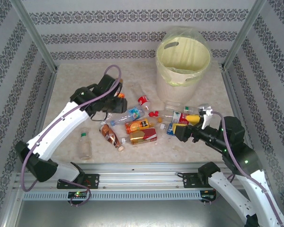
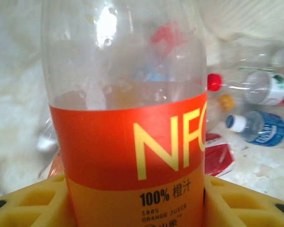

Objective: Put the plastic bottles in the bin

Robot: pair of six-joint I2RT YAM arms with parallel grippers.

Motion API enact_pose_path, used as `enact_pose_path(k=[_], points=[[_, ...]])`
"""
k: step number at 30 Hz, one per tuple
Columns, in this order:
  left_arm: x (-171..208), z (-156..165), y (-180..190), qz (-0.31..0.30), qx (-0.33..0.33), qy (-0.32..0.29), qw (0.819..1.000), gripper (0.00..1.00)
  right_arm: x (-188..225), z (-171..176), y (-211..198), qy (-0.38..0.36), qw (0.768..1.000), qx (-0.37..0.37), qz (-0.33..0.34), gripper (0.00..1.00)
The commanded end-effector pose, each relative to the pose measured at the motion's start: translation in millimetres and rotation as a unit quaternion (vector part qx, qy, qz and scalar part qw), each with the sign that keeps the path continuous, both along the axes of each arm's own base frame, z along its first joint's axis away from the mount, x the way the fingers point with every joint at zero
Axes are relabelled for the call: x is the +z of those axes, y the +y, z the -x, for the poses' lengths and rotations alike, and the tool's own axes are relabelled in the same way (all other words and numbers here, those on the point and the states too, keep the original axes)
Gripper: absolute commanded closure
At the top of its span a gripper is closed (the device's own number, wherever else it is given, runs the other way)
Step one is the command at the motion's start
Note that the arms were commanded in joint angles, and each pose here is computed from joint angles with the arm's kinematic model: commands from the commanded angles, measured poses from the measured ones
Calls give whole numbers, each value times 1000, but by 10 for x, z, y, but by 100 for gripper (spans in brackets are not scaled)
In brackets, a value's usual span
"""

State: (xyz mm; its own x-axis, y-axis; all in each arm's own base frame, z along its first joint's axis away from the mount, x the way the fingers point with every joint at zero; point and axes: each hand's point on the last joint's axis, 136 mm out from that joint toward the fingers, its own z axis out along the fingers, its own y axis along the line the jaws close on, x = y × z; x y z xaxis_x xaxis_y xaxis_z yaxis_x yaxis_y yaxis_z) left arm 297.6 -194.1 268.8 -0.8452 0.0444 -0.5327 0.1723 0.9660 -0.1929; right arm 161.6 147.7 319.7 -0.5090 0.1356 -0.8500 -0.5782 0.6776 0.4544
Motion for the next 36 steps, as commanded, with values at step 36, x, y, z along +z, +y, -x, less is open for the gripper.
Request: enact_pose_path(k=[36], points=[[1386, -2267, -2217, 326, -124, -296, 889, 51, 451, 201, -536, -93, 987, -124, -33, 2]])
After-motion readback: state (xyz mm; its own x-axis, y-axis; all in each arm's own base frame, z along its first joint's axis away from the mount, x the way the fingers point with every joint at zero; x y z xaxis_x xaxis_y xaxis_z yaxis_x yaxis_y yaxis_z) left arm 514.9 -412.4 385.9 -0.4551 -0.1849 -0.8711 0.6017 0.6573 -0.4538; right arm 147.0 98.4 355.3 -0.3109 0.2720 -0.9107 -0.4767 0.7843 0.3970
